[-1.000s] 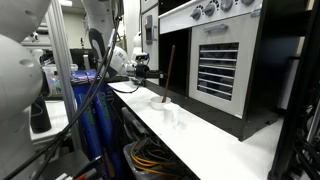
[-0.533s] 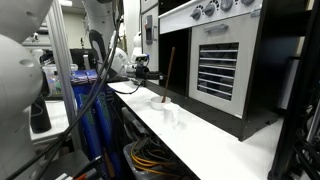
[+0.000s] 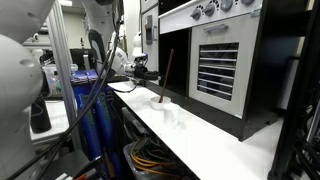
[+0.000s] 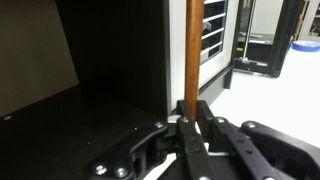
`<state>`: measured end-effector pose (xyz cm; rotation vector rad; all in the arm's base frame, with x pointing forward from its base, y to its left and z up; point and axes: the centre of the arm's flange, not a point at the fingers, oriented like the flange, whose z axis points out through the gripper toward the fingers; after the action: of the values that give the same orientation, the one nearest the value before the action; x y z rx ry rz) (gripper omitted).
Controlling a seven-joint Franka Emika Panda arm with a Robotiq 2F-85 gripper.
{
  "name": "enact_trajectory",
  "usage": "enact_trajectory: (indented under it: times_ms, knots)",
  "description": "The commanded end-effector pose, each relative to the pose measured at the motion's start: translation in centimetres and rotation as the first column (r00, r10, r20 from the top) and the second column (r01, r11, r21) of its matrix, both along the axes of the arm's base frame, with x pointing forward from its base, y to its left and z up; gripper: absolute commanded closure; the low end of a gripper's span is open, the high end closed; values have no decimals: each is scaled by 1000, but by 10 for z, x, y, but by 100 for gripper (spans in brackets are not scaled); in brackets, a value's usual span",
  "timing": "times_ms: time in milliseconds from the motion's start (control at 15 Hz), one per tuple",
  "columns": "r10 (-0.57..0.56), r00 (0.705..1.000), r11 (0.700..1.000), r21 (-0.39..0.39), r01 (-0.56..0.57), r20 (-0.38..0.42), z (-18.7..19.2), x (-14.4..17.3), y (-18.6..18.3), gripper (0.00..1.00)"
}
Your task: Use the wooden spoon to mix in the bowl
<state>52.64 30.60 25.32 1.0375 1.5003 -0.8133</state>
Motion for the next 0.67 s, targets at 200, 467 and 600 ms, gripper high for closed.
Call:
enact_trajectory:
  times_ms: [200,467,600]
  knots:
    - [-12,1000,995,95,10,21,2,4,14,97]
    - [-32,999,994,110,27,42,13,6,9,97]
    - [-40,998,994,108,35,46,14,5,6,97]
